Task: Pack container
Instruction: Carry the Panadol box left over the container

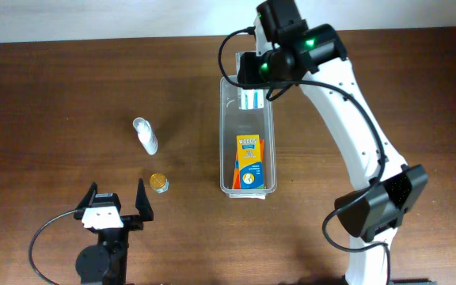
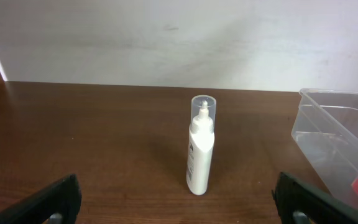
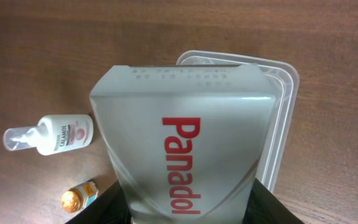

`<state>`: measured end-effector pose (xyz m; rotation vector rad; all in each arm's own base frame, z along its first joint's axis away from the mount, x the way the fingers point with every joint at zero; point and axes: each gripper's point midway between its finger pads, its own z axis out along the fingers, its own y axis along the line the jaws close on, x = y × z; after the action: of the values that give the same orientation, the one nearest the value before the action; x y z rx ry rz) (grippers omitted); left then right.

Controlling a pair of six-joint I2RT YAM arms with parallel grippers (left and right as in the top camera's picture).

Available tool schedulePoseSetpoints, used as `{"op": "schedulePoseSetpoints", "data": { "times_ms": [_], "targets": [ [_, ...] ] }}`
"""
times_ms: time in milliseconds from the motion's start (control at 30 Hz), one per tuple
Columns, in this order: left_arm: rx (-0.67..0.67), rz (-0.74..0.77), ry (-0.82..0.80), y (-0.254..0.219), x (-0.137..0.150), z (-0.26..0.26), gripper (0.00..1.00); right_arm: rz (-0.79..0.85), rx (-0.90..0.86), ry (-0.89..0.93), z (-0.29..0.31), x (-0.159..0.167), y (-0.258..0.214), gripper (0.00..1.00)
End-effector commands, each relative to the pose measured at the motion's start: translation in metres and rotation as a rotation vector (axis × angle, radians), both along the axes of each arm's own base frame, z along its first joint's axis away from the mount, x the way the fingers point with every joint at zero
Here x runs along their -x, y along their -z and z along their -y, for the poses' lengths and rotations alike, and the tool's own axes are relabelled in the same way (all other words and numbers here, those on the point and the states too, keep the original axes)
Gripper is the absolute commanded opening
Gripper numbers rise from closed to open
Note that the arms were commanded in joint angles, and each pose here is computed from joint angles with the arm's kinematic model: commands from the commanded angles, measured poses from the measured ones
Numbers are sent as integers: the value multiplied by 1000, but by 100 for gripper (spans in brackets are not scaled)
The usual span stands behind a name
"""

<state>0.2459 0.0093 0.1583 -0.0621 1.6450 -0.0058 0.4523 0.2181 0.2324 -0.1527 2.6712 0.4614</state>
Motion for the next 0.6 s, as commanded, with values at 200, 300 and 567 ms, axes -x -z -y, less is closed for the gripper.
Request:
{"op": "schedulePoseSetpoints", "data": {
  "times_ms": [200, 300, 567],
  "targets": [
    [-18, -2, 12, 1, 0, 1, 99, -20, 32, 95, -1, -24, 33, 45],
    [-18, -2, 12, 1, 0, 1, 99, -25, 35, 105, -2, -29, 41, 46],
    [-18, -1, 12, 1, 0, 1, 99, -77, 61, 107, -4, -34, 74, 46]
  ]
}}
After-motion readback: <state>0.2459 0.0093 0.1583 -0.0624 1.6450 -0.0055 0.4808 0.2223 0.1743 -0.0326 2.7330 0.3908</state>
